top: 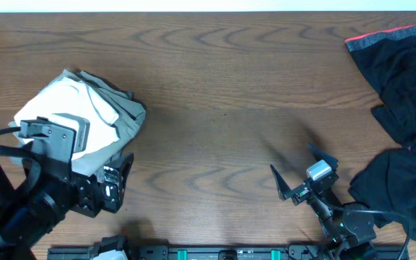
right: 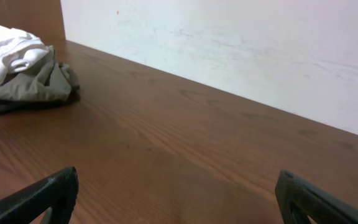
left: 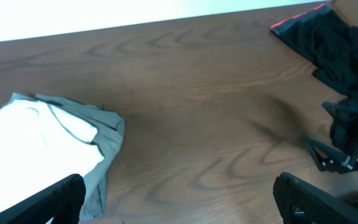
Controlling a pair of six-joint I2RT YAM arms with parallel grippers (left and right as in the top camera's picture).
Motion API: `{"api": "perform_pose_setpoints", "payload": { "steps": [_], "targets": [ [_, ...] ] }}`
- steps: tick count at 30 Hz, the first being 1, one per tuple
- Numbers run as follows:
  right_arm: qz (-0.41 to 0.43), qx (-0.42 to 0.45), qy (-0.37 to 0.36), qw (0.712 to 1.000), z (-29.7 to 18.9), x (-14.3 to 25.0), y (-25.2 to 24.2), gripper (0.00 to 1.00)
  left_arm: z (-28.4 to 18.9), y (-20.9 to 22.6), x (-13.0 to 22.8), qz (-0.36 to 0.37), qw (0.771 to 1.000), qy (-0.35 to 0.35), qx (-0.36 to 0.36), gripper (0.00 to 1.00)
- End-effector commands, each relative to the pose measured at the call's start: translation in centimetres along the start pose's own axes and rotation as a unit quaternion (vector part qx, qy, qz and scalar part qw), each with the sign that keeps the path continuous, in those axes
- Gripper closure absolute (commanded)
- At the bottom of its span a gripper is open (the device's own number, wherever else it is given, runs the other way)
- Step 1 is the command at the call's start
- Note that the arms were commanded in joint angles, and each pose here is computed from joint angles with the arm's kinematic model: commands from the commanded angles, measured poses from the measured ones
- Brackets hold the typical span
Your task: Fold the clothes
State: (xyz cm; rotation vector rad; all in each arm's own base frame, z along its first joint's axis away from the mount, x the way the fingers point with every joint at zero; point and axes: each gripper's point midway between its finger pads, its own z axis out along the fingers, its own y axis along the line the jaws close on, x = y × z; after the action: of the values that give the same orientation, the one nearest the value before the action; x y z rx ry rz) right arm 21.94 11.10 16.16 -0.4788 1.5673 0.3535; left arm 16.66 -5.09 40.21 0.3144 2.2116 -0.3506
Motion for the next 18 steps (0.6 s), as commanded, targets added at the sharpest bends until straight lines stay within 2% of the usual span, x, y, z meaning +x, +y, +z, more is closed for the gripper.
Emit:
{"api": "perform_pose_setpoints", "payload": {
  "steps": [1, 4, 6, 13, 18],
  "targets": [
    [-0.003, 0.003, 0.004, 1.000, 0.0, 0.2, -0.1, 0.01, 0.5, -0.2, 1.7, 0.001, 1.000, 0.016, 0.003, 0.02],
    [-0.003, 0.003, 0.004, 1.000, 0.0, 0.2, -0.1, 0.01, 1.9, -0.6, 5.0, -0.012, 0.998, 0.051, 0.021, 0.02],
    [-0.003, 0.003, 0.004, 1.000, 0.0, 0.2, -0.1, 0.01, 3.1, -0.2, 6.9, 0.004, 0.998, 0.061, 0.015, 0.02],
    [-0.003, 0.003, 0.004, 1.000, 0.0, 0.2, -0.1, 0.01, 9.1, 2.5, 7.9, 0.094, 0.994, -0.055, -0.022, 0.02],
    [-0.003, 0.003, 0.004, 1.000, 0.0, 0.2, -0.1, 0.01, 12.8, 3.5, 10.4, 0.124, 0.987, -0.096, -0.031, 0.02]
  ]
}}
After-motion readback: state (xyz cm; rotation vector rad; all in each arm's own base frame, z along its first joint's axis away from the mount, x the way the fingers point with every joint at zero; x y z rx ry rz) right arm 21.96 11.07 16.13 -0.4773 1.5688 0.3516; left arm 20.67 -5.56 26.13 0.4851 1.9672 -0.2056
